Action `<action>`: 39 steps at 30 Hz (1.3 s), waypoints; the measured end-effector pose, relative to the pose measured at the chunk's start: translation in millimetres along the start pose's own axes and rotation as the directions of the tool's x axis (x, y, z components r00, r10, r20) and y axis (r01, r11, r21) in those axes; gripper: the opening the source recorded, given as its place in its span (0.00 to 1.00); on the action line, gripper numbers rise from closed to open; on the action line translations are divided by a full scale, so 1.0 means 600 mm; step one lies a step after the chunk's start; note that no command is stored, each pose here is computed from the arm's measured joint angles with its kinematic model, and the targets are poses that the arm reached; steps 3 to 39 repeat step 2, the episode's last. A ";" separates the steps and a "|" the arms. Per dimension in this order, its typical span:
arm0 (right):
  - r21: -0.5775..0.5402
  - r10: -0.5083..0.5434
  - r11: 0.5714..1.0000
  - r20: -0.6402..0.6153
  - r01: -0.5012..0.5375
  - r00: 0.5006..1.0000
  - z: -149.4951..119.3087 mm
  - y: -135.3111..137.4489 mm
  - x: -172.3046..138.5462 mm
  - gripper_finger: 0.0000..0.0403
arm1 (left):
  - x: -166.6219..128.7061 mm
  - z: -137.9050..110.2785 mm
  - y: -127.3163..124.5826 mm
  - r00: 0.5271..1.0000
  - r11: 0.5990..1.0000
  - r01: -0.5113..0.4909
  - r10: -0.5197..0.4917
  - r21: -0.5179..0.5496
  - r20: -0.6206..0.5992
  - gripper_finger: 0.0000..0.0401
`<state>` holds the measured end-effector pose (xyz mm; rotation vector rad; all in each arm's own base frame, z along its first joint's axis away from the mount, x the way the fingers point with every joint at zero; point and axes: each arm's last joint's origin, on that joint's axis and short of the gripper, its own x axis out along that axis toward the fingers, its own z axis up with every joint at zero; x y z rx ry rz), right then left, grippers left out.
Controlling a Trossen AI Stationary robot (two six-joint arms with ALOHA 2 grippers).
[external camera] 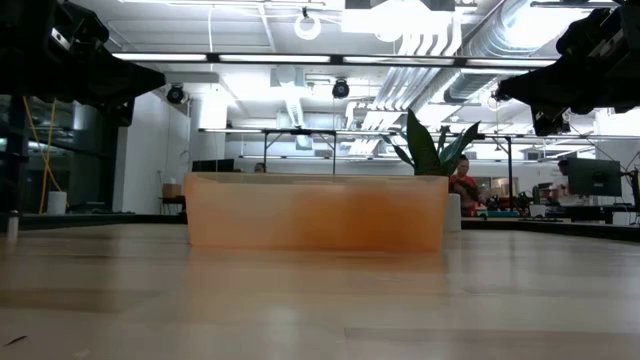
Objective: Pick and place medicine bottles into bin by pill shape (circle, oval)
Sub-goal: Return to Home Position
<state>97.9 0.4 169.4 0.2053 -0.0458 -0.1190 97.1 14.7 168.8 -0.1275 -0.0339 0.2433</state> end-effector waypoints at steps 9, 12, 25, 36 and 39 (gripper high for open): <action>0.000 0.000 1.000 0.000 0.000 1.000 0.000 0.000 0.000 0.00 | 0.000 0.000 0.000 1.000 1.000 0.000 0.000 0.000 0.000 0.01; 0.000 0.000 1.000 0.000 0.000 1.000 0.000 0.000 0.000 0.00 | 0.000 0.000 0.000 1.000 1.000 0.000 0.000 0.000 0.000 0.01; 0.000 0.000 1.000 0.000 0.000 1.000 0.000 0.000 0.000 0.00 | 0.000 0.000 0.000 1.000 1.000 0.000 0.000 0.000 0.000 0.01; 0.000 0.000 1.000 0.000 0.000 1.000 0.000 0.000 0.000 0.00 | 0.000 0.000 0.000 1.000 1.000 0.000 0.000 0.000 0.000 0.01; 0.000 0.000 1.000 0.000 0.000 1.000 0.000 0.000 0.000 0.00 | 0.000 0.000 0.000 1.000 1.000 0.000 0.000 0.000 0.000 0.01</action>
